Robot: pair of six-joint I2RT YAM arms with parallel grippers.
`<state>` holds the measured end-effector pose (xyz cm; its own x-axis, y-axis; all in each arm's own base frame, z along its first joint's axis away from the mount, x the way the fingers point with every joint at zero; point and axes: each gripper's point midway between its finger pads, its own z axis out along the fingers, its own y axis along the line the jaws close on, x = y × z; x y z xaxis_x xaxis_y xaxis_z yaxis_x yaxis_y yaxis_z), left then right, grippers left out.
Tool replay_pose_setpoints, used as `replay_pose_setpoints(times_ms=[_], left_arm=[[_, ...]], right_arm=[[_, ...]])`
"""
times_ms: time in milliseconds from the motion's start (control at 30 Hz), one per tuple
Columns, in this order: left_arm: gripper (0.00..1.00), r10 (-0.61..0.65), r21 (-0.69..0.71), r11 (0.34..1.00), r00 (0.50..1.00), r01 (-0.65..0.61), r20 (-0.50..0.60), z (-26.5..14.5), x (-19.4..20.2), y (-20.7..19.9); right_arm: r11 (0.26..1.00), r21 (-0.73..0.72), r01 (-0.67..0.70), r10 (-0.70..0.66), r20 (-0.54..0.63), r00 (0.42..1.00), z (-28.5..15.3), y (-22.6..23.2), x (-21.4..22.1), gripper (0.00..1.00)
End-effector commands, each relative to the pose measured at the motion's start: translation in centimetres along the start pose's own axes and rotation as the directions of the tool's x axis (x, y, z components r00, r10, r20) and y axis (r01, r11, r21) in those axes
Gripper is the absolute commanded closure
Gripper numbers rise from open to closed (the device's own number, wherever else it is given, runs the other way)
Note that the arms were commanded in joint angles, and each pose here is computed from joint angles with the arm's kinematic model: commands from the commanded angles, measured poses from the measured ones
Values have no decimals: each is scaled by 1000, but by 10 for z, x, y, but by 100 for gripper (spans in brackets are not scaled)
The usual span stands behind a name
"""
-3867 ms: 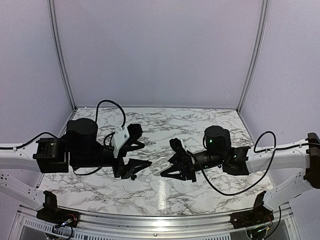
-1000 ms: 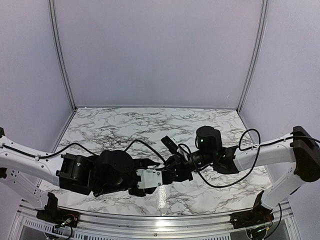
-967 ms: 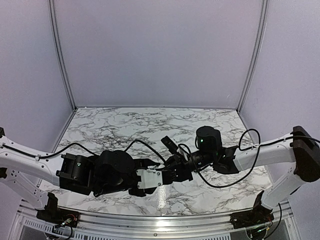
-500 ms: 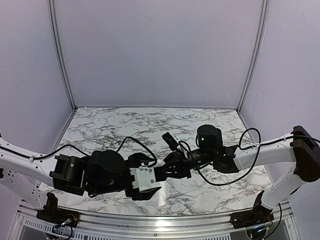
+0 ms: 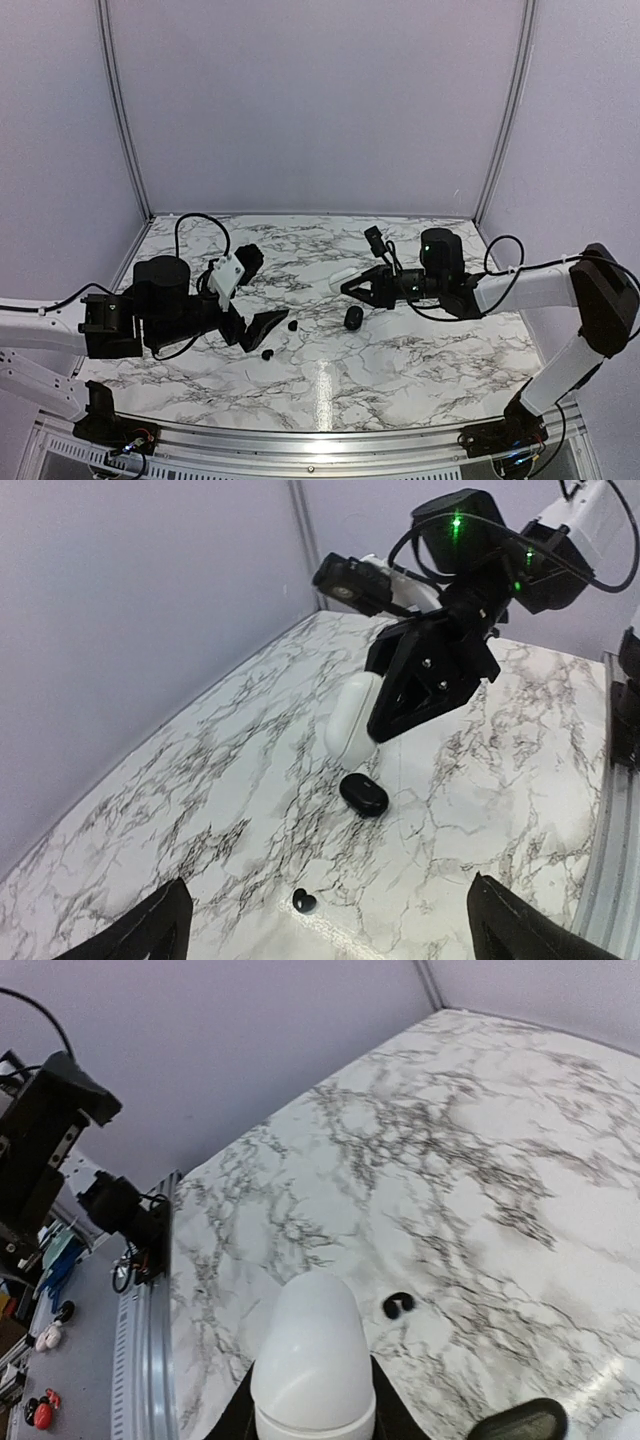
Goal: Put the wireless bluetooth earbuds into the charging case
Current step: Close the charging case with the earbuds inside, then place the charging case with the earbuds at the center of the board.
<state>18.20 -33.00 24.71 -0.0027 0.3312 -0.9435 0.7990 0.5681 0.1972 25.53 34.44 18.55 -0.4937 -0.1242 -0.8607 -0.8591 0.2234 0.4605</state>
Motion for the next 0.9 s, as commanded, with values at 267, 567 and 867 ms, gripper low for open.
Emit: replay_pose_setpoints(times_ms=[267, 567, 867], left_arm=[[1, -313, -123, 946, 944, 299, -108, 40, 47, 43], [1, -360, -144, 930, 917, 338, -171, 58, 69, 51], [2, -335, -30, 940, 897, 341, -287, 117, 84, 21]], right_arm=[[901, 325, -289, 286, 57, 956, -45, -175, 20, 96], [851, 389, -354, 370, 36, 928, -49, -218, 41, 85], [815, 463, -347, 367, 50, 929, -62, -226, 37, 39]])
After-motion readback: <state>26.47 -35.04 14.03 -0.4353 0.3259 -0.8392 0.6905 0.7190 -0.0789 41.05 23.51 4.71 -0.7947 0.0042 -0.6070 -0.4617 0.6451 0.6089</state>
